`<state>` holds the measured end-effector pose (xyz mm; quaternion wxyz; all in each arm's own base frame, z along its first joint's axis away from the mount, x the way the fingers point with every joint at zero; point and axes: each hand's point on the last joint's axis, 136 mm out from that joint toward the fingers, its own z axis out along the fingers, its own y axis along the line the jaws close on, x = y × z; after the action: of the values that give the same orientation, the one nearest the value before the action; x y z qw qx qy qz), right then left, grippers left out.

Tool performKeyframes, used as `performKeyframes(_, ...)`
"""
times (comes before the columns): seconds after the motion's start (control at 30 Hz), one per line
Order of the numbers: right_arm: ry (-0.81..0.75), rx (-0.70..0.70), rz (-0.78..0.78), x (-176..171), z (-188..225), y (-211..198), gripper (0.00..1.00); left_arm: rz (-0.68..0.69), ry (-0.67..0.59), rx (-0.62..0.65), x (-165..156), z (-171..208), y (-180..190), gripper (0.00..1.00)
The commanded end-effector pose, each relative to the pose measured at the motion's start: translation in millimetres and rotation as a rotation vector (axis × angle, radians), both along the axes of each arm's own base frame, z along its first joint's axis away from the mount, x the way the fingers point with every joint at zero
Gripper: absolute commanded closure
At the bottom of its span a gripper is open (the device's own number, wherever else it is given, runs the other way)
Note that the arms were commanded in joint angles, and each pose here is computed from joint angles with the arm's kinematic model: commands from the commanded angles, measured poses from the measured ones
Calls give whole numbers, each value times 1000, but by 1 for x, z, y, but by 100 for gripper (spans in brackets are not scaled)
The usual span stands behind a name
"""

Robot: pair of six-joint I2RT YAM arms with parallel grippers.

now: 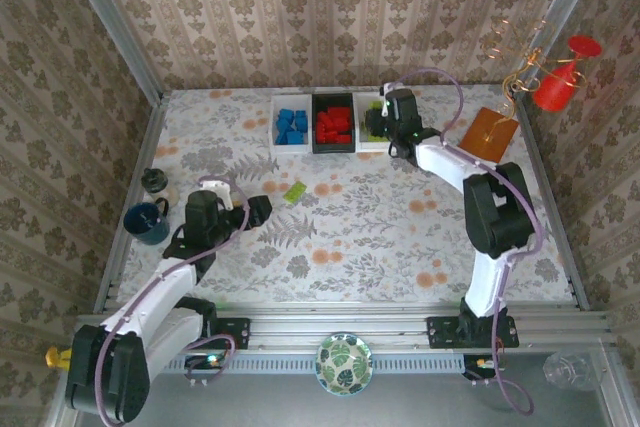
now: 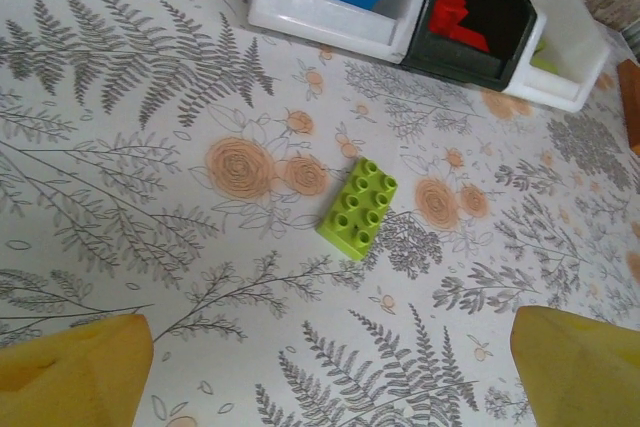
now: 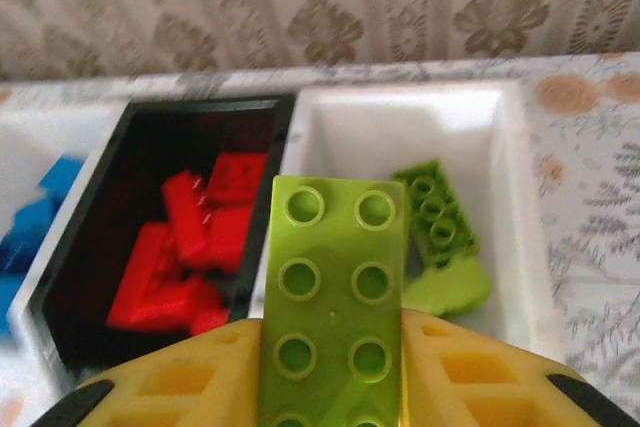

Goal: Sort the legos into containers by color
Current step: Place the lego in the container, then pick up the lego from the center of the table.

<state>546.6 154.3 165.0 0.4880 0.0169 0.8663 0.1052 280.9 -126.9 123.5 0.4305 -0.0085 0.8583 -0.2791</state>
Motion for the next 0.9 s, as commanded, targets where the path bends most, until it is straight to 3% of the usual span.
performKeyframes(0.0,56,-16,-114,22,-17,-17,62,-3,-35,-26,2,12,-7,7)
performKeyframes(0.2,54,-40,-139,47,-9,-27,50,-31,-32,-10,0,11,-19,6)
performKeyframes(0.33,10,-28,-122,34,18,-27,36,-37,-27,9,2,8,-22,6)
performKeyframes(0.5,-57,28,-27,-17,40,-3,28,-53,21,66,12,-8,-29,6)
performKeyframes(0.67,-57,30,88,-83,32,34,23,-103,95,193,28,-31,-44,9)
performKeyframes(0.87,-19,58,109,-128,17,31,21,-174,150,379,50,-57,-65,12)
